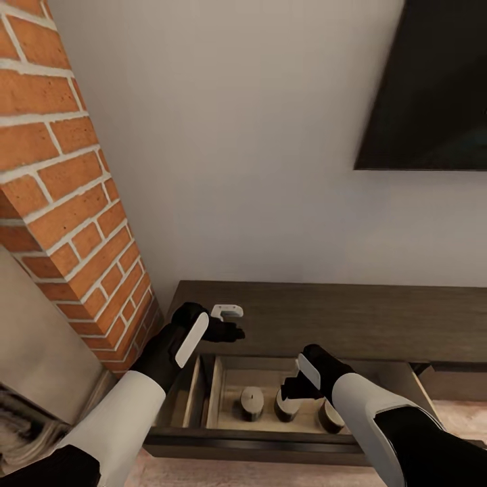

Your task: Place each of the two pumpkins and all three candles from the living room inside a cabinet in the living room (use any cabinet), then make sure every cabinet is closed, and position the cauldron so it is next to a table in the living room.

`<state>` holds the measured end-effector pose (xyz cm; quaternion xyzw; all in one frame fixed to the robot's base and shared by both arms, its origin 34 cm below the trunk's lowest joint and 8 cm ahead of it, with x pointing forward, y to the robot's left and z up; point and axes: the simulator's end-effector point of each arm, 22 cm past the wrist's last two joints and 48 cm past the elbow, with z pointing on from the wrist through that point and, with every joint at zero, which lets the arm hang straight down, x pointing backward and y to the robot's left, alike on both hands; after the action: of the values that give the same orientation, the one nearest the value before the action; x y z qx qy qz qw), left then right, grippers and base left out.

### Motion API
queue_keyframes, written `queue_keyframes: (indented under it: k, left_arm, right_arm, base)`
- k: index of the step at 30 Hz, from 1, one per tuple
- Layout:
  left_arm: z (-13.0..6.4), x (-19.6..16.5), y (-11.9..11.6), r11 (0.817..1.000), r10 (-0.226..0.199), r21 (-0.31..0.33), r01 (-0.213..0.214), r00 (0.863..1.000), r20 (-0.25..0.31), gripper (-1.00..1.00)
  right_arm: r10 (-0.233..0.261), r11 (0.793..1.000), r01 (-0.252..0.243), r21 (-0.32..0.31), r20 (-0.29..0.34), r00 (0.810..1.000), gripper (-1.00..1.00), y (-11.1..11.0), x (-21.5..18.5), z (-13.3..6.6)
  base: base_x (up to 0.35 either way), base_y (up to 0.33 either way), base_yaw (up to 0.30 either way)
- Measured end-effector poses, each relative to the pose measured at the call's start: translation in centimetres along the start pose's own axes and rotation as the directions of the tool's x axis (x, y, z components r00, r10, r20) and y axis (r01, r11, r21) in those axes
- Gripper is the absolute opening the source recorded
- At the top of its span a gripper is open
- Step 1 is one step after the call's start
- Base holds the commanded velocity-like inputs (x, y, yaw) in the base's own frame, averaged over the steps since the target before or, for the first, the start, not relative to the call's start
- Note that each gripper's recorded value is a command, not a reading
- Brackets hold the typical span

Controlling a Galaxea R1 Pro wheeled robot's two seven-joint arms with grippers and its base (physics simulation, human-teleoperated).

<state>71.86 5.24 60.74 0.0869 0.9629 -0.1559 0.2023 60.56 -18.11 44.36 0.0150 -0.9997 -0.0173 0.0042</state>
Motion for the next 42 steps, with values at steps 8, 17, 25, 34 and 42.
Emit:
queue_keyframes:
  k: [8,17,25,34,42]
  left_arm:
    - [-1.2,-0.7,-0.3,1.000,-0.001,-0.002,0.001,1.000,-0.005,1.00]
    - [-3.2,-2.1,-0.9,1.000,0.002,-0.003,-0.002,1.000,0.005,1.00]
    - [-3.5,-2.2,-0.8,1.000,0.003,-0.009,-0.003,1.000,0.010,1.00]
    - [-3.0,-1.5,-0.6,1.000,0.000,-0.015,0.000,1.000,-0.009,1.00]
    - [-2.8,-1.3,-0.6,1.000,-0.002,-0.016,0.002,1.000,-0.014,1.00]
  right_arm:
    - [0.002,1.000,-0.002,-0.001,0.000,1.000,1.00,0.0,-0.2,-1.6]
    - [0.003,1.000,-0.003,-0.002,0.012,1.000,1.00,0.1,-0.7,-4.0]
    - [0.003,1.000,-0.003,-0.001,0.017,1.000,1.00,0.1,-0.9,-4.2]
    - [0.002,1.000,-0.002,0.000,0.018,1.000,1.00,0.1,-1.0,-4.3]
    - [0.001,1.000,-0.001,0.002,0.018,1.000,1.00,0.0,-0.9,-4.2]
  base:
    - [0.000,0.000,0.000]
    - [0.000,0.000,0.000]
    - [0.000,0.000,0.000]
    - [-0.100,-0.061,0.000]
    - [-0.247,-0.167,0.000]
